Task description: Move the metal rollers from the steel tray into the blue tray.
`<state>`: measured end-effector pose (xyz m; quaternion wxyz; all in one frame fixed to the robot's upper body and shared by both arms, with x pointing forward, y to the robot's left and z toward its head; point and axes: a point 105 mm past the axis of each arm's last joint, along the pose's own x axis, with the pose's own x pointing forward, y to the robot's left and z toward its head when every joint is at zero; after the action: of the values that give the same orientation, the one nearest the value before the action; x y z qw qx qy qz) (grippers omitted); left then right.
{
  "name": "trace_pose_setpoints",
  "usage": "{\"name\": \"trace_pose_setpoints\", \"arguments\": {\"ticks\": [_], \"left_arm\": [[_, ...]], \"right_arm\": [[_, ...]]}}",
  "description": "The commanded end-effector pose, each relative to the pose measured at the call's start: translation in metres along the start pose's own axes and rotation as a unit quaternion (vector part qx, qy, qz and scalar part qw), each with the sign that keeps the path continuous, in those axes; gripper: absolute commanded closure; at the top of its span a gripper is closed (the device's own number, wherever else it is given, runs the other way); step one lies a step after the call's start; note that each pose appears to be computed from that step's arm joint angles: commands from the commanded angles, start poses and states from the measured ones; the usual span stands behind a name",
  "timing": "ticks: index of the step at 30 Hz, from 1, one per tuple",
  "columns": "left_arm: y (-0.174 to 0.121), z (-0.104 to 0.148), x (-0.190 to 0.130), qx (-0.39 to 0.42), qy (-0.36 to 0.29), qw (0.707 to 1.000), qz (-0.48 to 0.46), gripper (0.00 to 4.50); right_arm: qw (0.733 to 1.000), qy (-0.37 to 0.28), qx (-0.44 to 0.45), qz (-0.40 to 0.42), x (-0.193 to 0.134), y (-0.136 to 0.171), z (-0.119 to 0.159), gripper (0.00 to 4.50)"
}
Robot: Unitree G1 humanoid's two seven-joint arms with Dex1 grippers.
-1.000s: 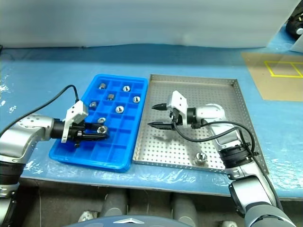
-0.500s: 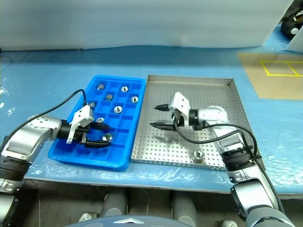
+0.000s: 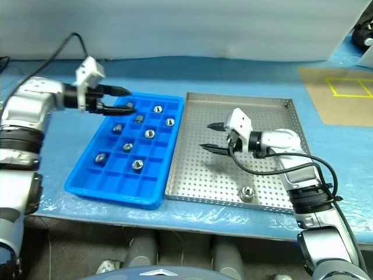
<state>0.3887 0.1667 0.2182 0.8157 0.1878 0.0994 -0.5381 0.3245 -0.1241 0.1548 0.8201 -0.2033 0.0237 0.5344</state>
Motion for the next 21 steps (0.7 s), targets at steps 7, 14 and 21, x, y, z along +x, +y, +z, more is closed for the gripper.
{"name": "trace_pose_setpoints", "arguments": {"ticks": [7, 14, 21], "left_arm": [[-0.019, 0.023, 0.077, 0.056, -0.011, 0.993, -0.107, 0.54], [-0.049, 0.037, 0.145, 0.079, -0.021, 0.987, -0.136, 0.54], [-0.071, 0.014, 0.189, 0.134, 0.048, 0.983, -0.112, 0.54]], "right_arm": [[0.996, 0.007, 0.002, -0.091, -0.042, 0.003, 0.005, 1.12], [0.985, 0.03, 0.021, -0.167, -0.075, 0.012, -0.001, 1.12], [0.976, 0.042, 0.031, -0.214, -0.093, 0.026, 0.002, 1.12]]}}
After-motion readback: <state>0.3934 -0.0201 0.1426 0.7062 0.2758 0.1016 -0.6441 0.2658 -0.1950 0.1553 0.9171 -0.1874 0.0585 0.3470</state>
